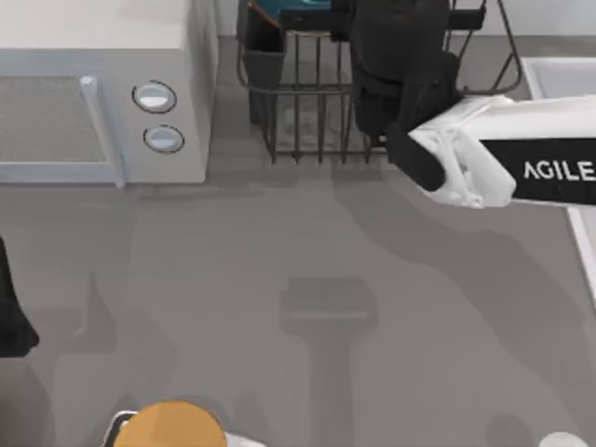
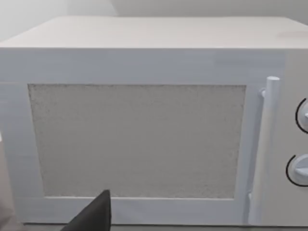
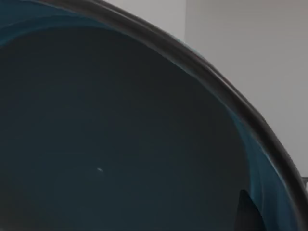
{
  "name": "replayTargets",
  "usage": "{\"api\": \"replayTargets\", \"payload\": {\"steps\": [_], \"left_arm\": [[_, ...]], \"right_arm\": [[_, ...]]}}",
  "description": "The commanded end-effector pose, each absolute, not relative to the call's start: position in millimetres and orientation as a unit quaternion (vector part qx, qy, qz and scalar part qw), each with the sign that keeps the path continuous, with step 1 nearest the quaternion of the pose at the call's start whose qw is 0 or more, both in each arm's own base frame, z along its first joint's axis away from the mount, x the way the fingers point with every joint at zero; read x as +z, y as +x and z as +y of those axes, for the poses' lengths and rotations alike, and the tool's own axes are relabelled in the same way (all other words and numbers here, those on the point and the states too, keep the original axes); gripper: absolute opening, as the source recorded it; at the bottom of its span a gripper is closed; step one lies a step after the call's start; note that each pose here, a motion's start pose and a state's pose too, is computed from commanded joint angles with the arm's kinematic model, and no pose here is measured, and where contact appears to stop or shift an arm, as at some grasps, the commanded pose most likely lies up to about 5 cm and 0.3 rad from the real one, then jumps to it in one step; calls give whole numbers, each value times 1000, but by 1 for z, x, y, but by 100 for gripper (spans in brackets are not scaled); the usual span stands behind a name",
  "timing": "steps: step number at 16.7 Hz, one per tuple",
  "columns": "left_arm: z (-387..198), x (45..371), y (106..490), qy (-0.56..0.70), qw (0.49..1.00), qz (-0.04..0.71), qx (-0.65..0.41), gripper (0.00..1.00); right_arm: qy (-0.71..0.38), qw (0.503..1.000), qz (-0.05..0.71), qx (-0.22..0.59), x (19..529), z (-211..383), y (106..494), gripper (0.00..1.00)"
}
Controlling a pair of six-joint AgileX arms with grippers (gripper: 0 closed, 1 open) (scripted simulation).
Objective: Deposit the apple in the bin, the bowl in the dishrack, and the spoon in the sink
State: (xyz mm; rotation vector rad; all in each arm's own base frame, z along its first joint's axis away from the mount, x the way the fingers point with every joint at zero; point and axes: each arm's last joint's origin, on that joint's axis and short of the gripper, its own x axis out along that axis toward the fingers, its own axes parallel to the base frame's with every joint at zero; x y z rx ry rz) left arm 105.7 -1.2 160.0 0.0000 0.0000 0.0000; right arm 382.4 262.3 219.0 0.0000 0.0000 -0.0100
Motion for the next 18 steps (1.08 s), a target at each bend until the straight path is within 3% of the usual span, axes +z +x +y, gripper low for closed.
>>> {"api": "replayTargets", "payload": {"steps": [1, 14, 18], "left_arm": [[-1, 160, 106, 0, 1000, 0, 0, 100], [-1, 160, 106, 0, 1000, 0, 0, 100], [-1, 160, 106, 0, 1000, 0, 0, 100]], "right_arm": [[0, 1000, 0, -5, 219, 262, 382, 0], [0, 1000, 0, -5, 219, 262, 382, 98], [0, 1000, 0, -5, 219, 262, 382, 100]]}}
